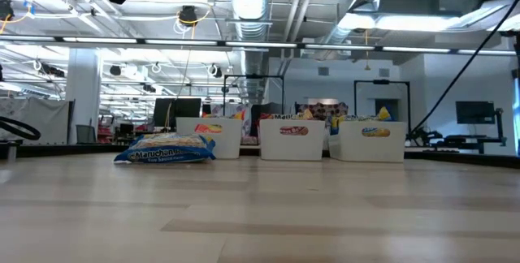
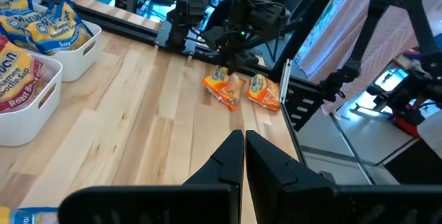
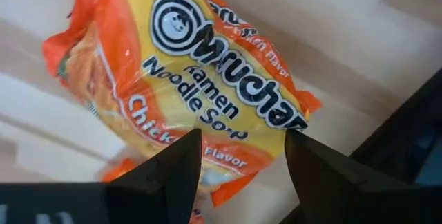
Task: Sort Maruchan noodles
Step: Put the orange noodle pack into the left white bin
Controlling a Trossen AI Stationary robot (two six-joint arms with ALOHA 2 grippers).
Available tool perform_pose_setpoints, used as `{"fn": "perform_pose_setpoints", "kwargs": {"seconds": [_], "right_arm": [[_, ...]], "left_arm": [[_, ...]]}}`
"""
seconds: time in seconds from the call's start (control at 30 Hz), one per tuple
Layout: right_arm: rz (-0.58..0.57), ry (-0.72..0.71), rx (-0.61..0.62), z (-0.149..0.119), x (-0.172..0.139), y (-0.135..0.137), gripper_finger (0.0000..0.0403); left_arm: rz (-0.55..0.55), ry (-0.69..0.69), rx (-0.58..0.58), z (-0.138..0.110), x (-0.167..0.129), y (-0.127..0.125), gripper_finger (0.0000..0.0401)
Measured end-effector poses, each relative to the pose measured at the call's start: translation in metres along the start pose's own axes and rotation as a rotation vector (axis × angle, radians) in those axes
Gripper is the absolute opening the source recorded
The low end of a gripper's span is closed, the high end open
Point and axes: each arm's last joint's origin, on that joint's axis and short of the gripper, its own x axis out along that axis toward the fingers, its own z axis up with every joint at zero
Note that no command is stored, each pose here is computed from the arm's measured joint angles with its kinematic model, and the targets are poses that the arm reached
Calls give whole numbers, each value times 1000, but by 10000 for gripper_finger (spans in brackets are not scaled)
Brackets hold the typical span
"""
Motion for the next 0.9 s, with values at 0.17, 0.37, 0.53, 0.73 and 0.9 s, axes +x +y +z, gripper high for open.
{"fn": "perform_pose_setpoints", "kwargs": {"seconds": [0.17, 0.37, 0.53, 0.73, 0.9], "right_arm": [[33, 12, -4, 0, -3, -2, 231], [80, 72, 13, -2, -15, -8, 230], [46, 47, 60, -2, -24, -22, 230], [23, 14, 65, -1, -24, -27, 230], [84, 18, 83, 3, -4, -28, 230]], "left_arm": [[4, 3, -5, 0, 1, 0, 0], [35, 6, -3, -1, 5, 2, 0], [43, 26, 14, -3, 9, 2, 0], [56, 60, 13, -6, 17, 4, 0], [67, 88, 13, -8, 24, 5, 0]]}}
